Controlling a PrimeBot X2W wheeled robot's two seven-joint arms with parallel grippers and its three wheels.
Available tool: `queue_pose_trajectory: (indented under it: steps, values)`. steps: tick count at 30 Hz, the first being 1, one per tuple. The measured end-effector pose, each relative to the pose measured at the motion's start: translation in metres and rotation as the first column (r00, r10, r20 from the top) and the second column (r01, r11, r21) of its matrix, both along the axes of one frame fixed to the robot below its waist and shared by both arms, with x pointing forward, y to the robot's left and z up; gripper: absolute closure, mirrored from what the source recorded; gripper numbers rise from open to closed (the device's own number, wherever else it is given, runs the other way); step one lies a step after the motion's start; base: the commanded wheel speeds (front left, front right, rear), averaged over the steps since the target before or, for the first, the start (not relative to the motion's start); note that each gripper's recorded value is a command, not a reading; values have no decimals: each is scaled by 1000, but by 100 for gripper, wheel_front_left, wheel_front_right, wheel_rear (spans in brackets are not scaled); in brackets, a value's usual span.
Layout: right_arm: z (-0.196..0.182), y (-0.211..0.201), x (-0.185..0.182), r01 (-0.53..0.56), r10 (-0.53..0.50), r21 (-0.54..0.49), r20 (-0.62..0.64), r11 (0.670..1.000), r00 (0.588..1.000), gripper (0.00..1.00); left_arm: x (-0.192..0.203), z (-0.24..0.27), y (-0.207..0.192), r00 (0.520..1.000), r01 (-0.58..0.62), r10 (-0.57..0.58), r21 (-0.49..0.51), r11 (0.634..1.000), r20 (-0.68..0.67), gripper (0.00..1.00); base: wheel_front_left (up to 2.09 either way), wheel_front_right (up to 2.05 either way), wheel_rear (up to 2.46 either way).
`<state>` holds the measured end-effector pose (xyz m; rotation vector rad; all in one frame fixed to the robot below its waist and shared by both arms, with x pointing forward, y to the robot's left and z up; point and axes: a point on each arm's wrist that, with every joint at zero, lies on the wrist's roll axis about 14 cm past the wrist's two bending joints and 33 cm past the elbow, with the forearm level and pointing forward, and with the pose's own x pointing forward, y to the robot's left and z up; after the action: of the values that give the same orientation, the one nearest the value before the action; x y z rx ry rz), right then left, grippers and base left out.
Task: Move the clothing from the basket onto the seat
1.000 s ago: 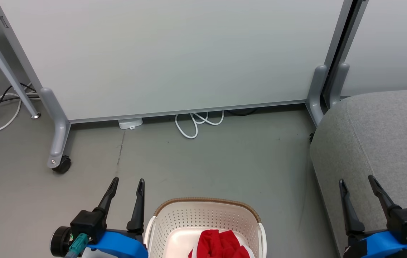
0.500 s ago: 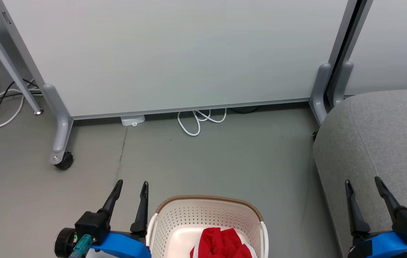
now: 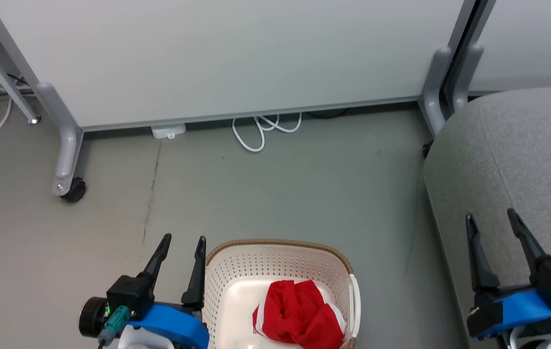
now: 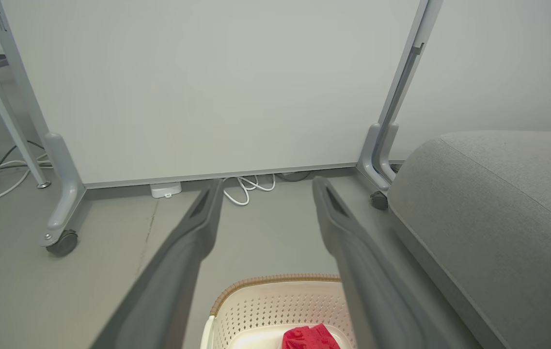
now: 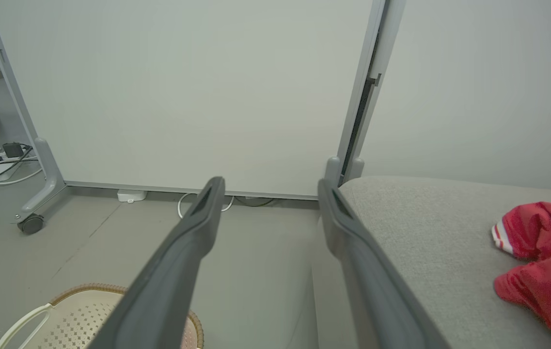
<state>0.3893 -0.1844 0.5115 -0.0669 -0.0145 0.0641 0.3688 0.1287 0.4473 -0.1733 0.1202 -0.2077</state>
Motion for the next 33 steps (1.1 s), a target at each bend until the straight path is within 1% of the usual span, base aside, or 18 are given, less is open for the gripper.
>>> queue_pose_trajectory:
  steps: [5, 8, 14, 17, 20, 23, 27, 30, 33]
  values:
    - [4, 4, 28, -11, 11, -12, 22, 1000, 1000, 0, 22, -21, -18, 997, 55, -55, -1, 998, -58, 0, 0, 0, 0]
    - [-2, 5, 45, -12, 13, -14, 16, 1000, 1000, 0, 32, -45, -29, 989, 82, -84, -16, 996, -125, 0, 0, 0, 0]
    - [-12, 3, 74, -10, 11, -26, 20, 1000, 1000, 0, 52, -94, -53, 957, 146, -151, -38, 989, -249, 0, 0, 0, 0]
    - [-21, -2, 86, -3, 4, -36, 16, 999, 1000, 0, 59, -122, -68, 930, 183, -192, -59, 981, -312, 0, 0, 0, 0]
    - [-32, -5, 97, 1, 0, -43, 9, 999, 1000, 0, 64, -152, -84, 895, 228, -240, -75, 971, -375, 0, 0, 0, 0]
    - [-53, -6, 105, -1, 0, -36, -24, 999, 1000, 0, 66, -182, -96, 856, 269, -280, -89, 959, -435, 0, 0, 0, 0]
    - [-83, -10, 109, 0, -2, -33, -78, 999, 997, 0, 48, -230, -112, 769, 325, -334, -116, 939, -545, 0, 0, 0, 0]
    - [-101, -15, 110, 10, -12, -20, -106, 1000, 994, 0, 43, -257, -124, 713, 354, -364, -140, 925, -599, 0, 0, 0, 0]
    - [-123, -19, 107, 21, -22, -8, -156, 1000, 988, 0, 29, -284, -135, 643, 385, -392, -165, 908, -658, 0, 0, 0, 0]
